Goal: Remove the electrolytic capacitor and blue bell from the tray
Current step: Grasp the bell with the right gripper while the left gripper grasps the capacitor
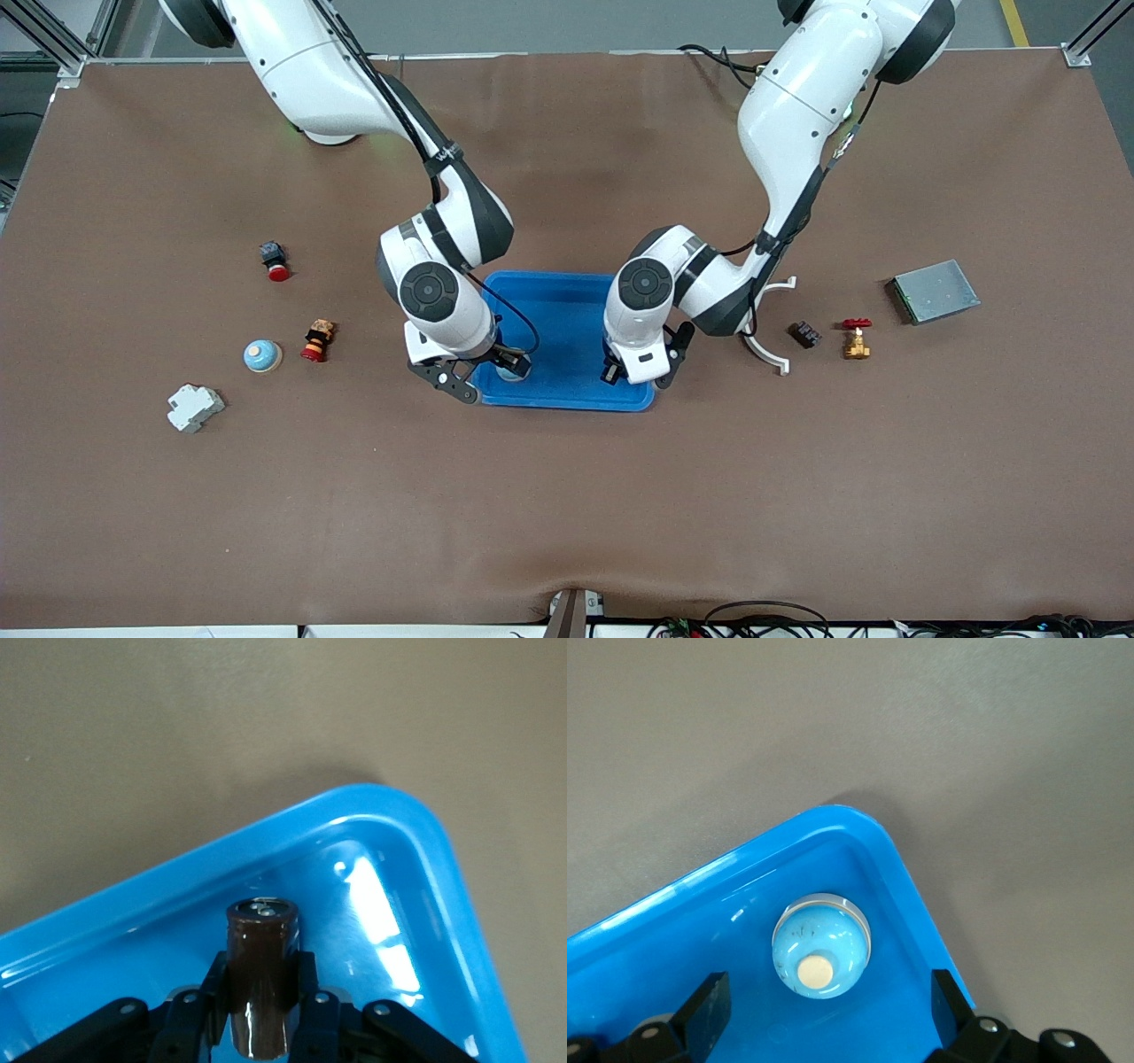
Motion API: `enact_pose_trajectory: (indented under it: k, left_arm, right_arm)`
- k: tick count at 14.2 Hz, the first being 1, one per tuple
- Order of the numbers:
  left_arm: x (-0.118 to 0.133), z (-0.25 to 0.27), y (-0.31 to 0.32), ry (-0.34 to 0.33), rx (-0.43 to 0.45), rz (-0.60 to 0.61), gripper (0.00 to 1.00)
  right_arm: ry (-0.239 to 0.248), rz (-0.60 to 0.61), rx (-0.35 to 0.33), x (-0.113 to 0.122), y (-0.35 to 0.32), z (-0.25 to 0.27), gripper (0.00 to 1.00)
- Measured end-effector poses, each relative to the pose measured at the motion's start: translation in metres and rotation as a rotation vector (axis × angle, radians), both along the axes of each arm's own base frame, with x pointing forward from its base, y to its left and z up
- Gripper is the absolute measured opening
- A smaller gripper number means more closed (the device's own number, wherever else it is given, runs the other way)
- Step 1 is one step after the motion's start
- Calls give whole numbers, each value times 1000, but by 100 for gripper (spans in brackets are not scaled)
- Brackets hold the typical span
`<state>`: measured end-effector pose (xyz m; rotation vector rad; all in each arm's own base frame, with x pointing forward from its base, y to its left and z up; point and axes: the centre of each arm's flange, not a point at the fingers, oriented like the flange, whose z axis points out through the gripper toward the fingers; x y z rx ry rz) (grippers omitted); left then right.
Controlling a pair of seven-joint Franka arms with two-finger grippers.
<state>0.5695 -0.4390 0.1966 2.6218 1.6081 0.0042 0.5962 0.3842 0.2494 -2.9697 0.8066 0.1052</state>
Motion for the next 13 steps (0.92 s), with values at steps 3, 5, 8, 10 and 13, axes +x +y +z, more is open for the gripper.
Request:
enact_pose_trajectory:
  k: [3, 5, 8, 10, 13]
  left_arm:
    - [10, 27, 6, -19, 2, 12, 33]
    - [17, 43, 17, -18, 13, 30, 33]
    - [22, 50, 35, 12, 72, 36, 33]
    - [32, 71, 53, 8, 92, 38, 33]
    - [46, 111, 95, 37, 138, -2, 33]
  right_arm:
    - [-1, -8, -3, -5, 10, -19, 100]
    - [1, -6, -6, -9, 16, -30, 100]
    - [5, -6, -11, -11, 18, -41, 100]
    - [4, -8, -12, -10, 17, -48, 100]
    - [1, -9, -13, -10, 17, -57, 100]
